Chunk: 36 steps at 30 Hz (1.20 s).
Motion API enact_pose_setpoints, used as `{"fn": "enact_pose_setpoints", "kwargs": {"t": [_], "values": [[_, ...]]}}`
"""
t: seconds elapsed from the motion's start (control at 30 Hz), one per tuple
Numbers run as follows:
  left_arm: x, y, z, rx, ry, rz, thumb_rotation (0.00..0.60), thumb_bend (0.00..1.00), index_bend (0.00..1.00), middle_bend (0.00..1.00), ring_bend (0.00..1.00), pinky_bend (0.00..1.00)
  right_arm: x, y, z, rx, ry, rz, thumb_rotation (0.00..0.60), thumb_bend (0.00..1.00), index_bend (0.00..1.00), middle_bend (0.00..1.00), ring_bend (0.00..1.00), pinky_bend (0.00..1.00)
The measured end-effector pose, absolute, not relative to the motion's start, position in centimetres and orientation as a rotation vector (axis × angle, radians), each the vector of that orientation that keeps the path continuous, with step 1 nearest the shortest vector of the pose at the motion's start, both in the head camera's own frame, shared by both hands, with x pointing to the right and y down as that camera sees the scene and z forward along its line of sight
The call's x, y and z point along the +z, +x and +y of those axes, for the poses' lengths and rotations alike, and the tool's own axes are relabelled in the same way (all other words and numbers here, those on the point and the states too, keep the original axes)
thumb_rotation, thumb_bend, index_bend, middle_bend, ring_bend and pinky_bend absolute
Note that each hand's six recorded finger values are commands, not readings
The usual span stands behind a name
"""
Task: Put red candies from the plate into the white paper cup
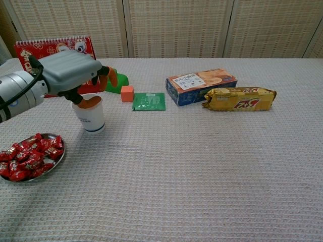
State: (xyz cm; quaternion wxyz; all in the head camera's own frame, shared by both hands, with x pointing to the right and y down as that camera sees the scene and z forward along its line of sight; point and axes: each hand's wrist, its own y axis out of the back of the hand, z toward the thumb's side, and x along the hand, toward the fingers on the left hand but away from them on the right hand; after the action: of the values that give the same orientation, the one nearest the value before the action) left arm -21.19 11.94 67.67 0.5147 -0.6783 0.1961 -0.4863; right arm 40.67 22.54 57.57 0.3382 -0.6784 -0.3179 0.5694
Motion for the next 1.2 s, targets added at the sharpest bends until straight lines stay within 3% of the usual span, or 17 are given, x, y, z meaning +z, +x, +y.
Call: {"fn": "enact_pose_setpoints", "kwargs": {"t": [0.27,0.47,0.6,0.87,1.2], "values": [[65.7,-25.8,16.0,-1.238,-1.739,0.457,0.6,0.38,0.08,0.16,0.22,0.81,57.3,40.5,22.8,1.468,-1.775,-0.823,0.6,0.06,0.0,0.0,0.0,0.0],[65.5,-31.9,21.5,-1.389,-1.769,0.382,0.6,0.36,0.0,0.07,0.14,0.82,57.3,40.1,23.1,1.458,-1.78,-0.809,0.6,0.06,0.0,0.0,0.0,0.0],[65.8,-34.2,24.3,-1.461,-1.799,0.357,0.6,0.36,0.0,0.06,0.13,0.83,57.4,39.8,23.3,1.455,-1.785,-0.795,0.6,0.06,0.0,0.0,0.0,0.0],[67.5,-34.9,25.6,-1.486,-1.79,0.33,0.6,0.35,0.01,0.06,0.13,0.83,57.5,39.5,23.4,1.449,-1.794,-0.783,0.6,0.06,0.0,0.0,0.0,0.0],[69.8,-34.2,25.4,-1.489,-1.738,0.313,0.6,0.35,0.19,0.19,0.25,0.88,57.2,40.0,23.3,1.454,-1.782,-0.802,0.6,0.06,0.0,0.0,0.0,0.0]]}}
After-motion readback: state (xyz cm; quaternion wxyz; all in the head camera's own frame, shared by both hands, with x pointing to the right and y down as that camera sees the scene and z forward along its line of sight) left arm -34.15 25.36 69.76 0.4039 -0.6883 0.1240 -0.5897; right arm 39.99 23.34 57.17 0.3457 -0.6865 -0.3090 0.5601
